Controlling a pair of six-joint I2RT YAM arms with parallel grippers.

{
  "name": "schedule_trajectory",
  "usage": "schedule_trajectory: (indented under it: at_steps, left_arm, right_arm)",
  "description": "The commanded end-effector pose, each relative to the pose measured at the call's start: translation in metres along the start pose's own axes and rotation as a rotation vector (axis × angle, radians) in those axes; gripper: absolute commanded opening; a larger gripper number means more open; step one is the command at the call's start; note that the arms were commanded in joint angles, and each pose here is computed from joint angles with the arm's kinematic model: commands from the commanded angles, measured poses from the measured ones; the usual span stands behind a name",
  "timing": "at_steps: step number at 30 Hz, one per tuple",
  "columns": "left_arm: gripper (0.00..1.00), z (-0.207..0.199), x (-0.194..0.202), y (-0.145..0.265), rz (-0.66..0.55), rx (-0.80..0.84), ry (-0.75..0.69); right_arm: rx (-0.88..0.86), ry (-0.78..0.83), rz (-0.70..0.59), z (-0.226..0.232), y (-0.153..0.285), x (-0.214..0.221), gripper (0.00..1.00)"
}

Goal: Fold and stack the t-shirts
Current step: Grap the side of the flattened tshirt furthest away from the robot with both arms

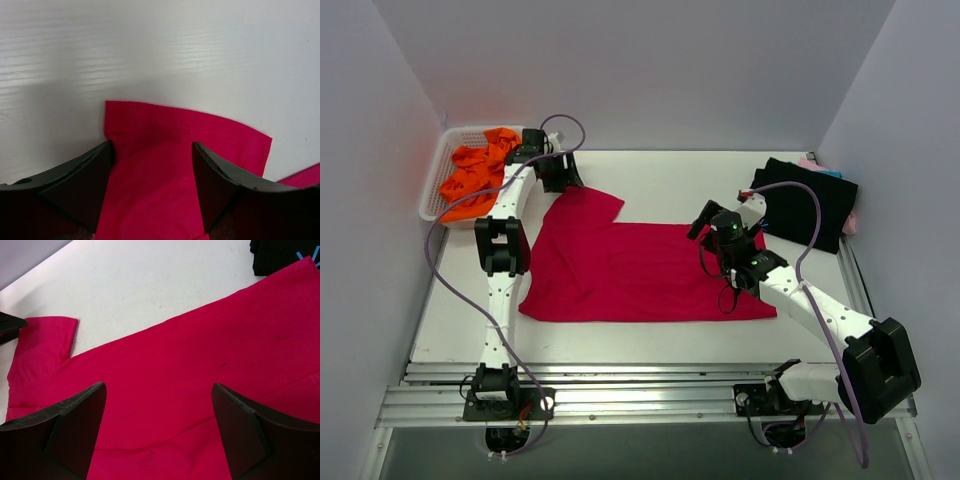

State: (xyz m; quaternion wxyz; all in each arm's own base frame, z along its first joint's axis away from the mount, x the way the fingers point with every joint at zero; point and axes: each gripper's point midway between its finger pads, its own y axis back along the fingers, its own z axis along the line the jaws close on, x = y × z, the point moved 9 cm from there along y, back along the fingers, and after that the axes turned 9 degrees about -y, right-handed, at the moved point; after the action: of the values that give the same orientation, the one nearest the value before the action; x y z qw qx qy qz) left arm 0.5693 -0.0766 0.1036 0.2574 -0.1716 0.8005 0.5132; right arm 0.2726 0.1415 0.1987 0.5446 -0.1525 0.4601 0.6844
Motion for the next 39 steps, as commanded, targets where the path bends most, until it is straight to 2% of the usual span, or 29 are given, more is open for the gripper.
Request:
schedule_trajectory:
  at_steps: [1, 2, 5, 13, 16, 19, 25, 39]
  left_arm:
    - [0.73, 0.001, 0.036, -0.016, 0.160, -0.008, 0.030]
    - [0.72, 0.001, 0.036, -0.016, 0.160, -0.010, 0.032]
    - [0.59, 0.002, 0.036, -0.016, 0.164, -0.016, 0.039]
    - [0.03, 0.008, 0.039, -0.018, 0.176, -0.036, 0.073]
    - [0.02, 0.009, 0.039, -0.017, 0.174, -0.045, 0.074]
    - [0.02, 0.009, 0.039, -0.017, 0.174, -0.043, 0.074]
    - [0.02, 0.009, 0.038, -0.016, 0.169, -0.048, 0.078]
    - [0.02, 0.010, 0.039, -0.018, 0.170, -0.058, 0.089]
  right_arm:
    - [-0.027, -0.024, -0.034, 0.002, 0.005, -0.009, 0.82]
    - [-0.027, -0.023, -0.036, 0.002, 0.006, -0.010, 0.82]
    - [-0.018, -0.025, -0.043, -0.001, 0.005, -0.011, 0.82]
    - [0.090, -0.058, -0.097, -0.031, -0.012, -0.028, 0.82]
    - [0.184, -0.103, -0.131, -0.059, -0.028, -0.047, 0.82]
    - [0.248, -0.169, -0.112, -0.091, -0.049, -0.060, 0.82]
    - [0.375, -0.196, -0.083, -0.127, -0.082, -0.059, 0.81]
    - [0.483, -0.146, -0.032, -0.141, -0.159, -0.047, 0.78]
